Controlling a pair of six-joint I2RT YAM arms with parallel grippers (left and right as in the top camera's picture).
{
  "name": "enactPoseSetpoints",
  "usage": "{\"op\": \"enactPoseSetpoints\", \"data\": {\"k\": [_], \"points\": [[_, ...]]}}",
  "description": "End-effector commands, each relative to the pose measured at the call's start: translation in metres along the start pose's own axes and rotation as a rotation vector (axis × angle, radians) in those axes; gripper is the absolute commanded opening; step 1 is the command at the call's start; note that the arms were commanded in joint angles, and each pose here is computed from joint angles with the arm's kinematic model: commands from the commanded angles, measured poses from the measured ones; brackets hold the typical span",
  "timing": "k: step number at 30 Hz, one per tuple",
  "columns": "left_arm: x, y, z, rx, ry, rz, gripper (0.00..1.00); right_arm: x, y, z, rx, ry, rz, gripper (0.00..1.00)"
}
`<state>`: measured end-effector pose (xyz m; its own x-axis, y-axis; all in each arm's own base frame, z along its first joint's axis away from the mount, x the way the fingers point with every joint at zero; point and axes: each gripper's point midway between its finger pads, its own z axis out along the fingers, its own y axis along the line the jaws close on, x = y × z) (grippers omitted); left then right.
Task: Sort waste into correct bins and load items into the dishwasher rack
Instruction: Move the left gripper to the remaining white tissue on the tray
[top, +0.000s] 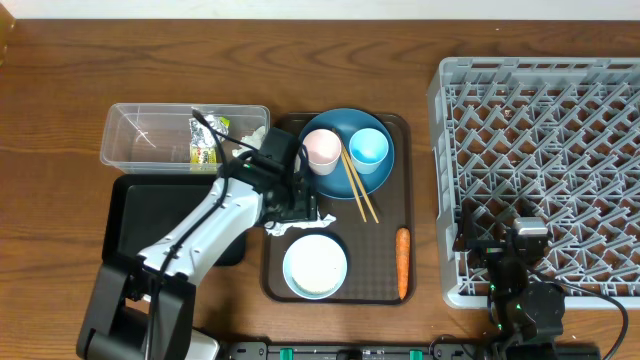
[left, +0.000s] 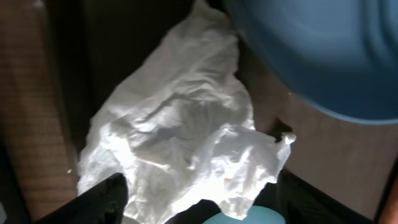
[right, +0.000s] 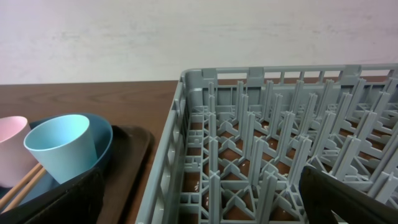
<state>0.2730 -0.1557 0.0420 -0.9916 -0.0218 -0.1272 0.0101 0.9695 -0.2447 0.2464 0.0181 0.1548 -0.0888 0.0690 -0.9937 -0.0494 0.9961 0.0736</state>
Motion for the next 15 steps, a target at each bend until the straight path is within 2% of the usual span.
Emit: {"op": "enactPoseSetpoints", "data": {"k": [1, 7, 15], "points": [[0.002, 0.002, 0.004, -0.053, -0.013, 0.033, 0.73, 0.002, 0.001, 0.0, -0.002, 0.005, -0.007, 0.99], [0.001, 0.006, 0.005, -0.132, -0.046, 0.07, 0.72, 0.002, 0.001, 0.0, -0.002, 0.005, -0.007, 0.99], [0.007, 0.012, 0.013, -0.144, -0.035, 0.07, 0.69, 0.002, 0.001, 0.0, -0.002, 0.005, -0.007, 0.99]]}}
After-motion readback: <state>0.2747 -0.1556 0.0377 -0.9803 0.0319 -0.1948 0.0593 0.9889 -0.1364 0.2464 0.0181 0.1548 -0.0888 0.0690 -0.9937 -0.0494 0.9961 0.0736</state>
